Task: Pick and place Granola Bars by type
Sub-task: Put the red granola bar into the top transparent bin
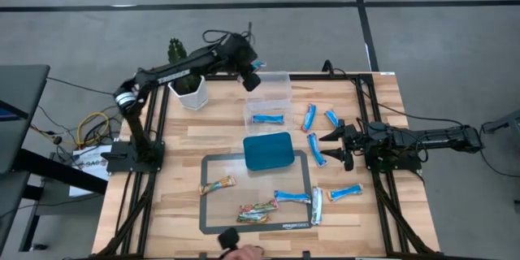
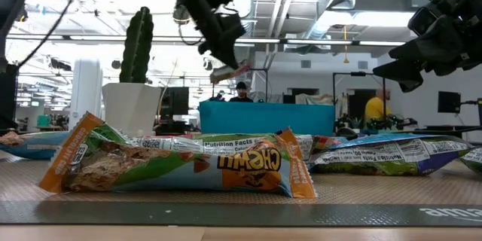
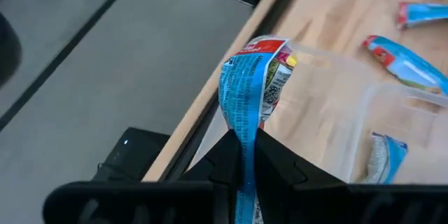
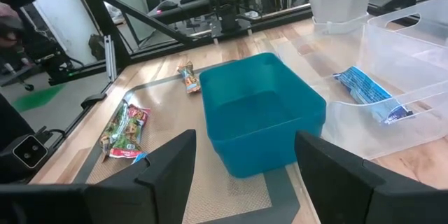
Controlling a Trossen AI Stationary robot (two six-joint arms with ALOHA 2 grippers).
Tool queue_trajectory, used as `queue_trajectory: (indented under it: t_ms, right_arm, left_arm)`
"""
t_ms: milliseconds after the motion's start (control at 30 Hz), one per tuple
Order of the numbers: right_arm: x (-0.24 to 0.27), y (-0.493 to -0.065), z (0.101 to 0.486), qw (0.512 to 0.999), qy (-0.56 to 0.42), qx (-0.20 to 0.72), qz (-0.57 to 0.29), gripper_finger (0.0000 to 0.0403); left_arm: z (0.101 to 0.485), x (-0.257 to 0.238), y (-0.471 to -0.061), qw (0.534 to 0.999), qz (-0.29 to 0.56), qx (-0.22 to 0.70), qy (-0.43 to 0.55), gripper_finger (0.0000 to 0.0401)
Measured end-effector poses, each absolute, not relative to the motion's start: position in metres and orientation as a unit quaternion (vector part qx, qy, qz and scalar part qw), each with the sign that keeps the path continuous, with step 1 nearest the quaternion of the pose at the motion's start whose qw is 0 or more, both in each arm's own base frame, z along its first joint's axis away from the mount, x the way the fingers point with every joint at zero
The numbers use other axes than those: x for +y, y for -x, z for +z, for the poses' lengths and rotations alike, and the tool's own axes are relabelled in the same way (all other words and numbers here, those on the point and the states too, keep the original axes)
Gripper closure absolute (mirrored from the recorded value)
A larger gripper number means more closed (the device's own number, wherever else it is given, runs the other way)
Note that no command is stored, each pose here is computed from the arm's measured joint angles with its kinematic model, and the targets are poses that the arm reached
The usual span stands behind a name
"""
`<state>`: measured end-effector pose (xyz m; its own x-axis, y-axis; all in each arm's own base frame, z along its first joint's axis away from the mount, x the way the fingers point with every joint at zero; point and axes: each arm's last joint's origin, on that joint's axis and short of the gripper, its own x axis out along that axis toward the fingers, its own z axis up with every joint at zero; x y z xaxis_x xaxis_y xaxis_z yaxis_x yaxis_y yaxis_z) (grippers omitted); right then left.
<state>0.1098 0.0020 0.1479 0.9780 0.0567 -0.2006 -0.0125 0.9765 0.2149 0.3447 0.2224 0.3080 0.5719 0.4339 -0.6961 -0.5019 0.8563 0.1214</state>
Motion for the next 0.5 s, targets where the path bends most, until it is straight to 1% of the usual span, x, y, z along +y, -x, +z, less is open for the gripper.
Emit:
queue_trajectory:
  t_ms: [100, 233, 500]
  right_arm:
    - [0.002, -0.110, 0.148, 0.989, -0.107, 0.103, 0.018, 0.0168]
    - [0.002, -0.110, 0.148, 0.989, -0.107, 0.103, 0.018, 0.0168]
    - [0.002, -0.110, 0.148, 0.989, -0.107, 0.103, 0.018, 0.0168]
  left_arm:
    - [0.306, 0.227, -0.365, 0.878, 0.240, 0.412, 0.036, 0.0375]
    - [0.292, 0.231, -0.388, 0.864, 0.208, 0.458, 0.029, 0.0375]
    - [0.254, 0.233, -0.413, 0.847, 0.169, 0.503, 0.038, 0.0375]
